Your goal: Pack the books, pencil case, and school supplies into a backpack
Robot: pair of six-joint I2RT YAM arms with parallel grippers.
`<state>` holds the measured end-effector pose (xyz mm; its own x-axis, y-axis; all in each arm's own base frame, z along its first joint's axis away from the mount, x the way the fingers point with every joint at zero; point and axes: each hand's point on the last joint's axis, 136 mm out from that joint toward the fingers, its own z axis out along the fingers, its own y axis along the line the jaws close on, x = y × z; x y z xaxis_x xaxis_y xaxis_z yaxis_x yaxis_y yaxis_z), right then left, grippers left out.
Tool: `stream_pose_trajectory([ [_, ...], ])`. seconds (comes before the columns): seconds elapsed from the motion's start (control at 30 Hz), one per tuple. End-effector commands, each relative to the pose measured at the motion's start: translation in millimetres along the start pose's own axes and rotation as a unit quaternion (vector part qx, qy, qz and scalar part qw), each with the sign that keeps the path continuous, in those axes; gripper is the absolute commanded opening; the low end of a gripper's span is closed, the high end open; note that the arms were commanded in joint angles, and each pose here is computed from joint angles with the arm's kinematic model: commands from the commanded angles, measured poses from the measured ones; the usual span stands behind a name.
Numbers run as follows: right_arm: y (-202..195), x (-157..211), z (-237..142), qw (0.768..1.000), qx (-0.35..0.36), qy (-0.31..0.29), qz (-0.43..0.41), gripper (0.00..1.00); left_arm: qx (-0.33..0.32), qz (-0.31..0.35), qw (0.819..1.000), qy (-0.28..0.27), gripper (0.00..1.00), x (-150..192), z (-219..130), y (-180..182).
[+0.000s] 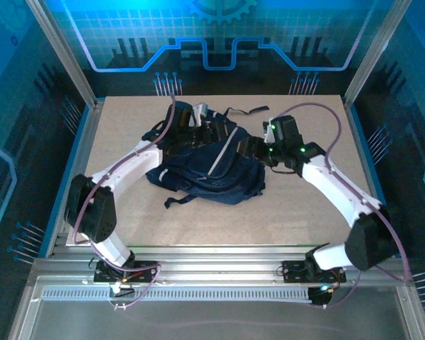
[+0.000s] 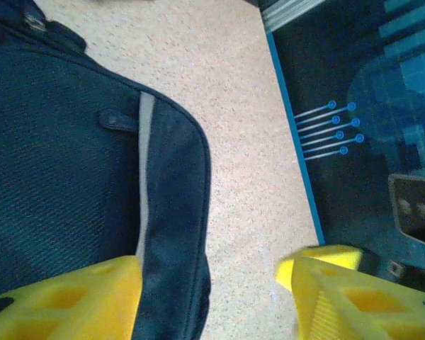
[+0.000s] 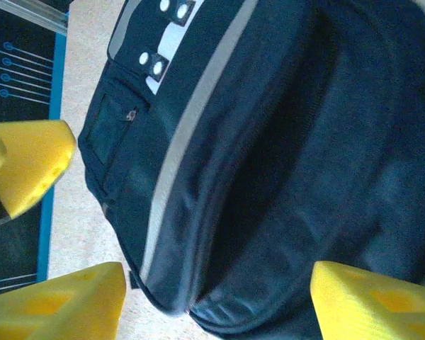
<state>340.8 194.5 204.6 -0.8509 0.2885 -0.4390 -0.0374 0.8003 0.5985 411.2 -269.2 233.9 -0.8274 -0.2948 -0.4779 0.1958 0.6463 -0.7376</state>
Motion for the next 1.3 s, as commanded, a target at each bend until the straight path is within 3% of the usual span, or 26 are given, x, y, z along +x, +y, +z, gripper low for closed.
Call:
stream_pose_trajectory([
  [0.0, -27.9, 39.7, -7.3, 0.997, 0.064, 0.034, -0.023, 0.72, -0.029, -0.01, 0.999, -0.021, 0.63, 1.5, -28.3, 19.7],
  [0.33, -6.8, 72.2, 10.3, 0.995, 0.09, 0.031, -0.019, 0.72, -0.134, -0.106, 0.985, -0.023, 0.65, 48.7, -43.9, 110.8],
  [0.57, 2.7, 82.4, 21.2, 0.996, 0.074, 0.047, -0.028, 0.69, -0.175, -0.072, 0.982, -0.017, 0.63, 52.9, -32.3, 138.5],
  [0.67, -6.7, 90.7, 30.7, 0.995, 0.085, 0.054, -0.021, 0.68, -0.148, -0.062, 0.987, -0.006, 0.6, 48.7, -17.6, 134.2],
  [0.8, -17.8, 89.8, 46.4, 0.995, 0.093, 0.046, -0.008, 0.65, -0.091, -0.077, 0.993, 0.012, 0.44, 47.7, 4.4, 121.1],
  [1.0, -26.2, 60.4, 72.0, 0.995, 0.094, 0.017, -0.004, 0.53, -0.033, -0.105, 0.994, -0.002, 0.01, 51.0, 11.1, 101.9],
  [1.27, -24.7, 9.2, 61.2, 0.993, 0.116, -0.011, -0.016, 0.52, 0.037, -0.132, 0.99, -0.016, 0.0, 61.1, 30.8, 53.7],
])
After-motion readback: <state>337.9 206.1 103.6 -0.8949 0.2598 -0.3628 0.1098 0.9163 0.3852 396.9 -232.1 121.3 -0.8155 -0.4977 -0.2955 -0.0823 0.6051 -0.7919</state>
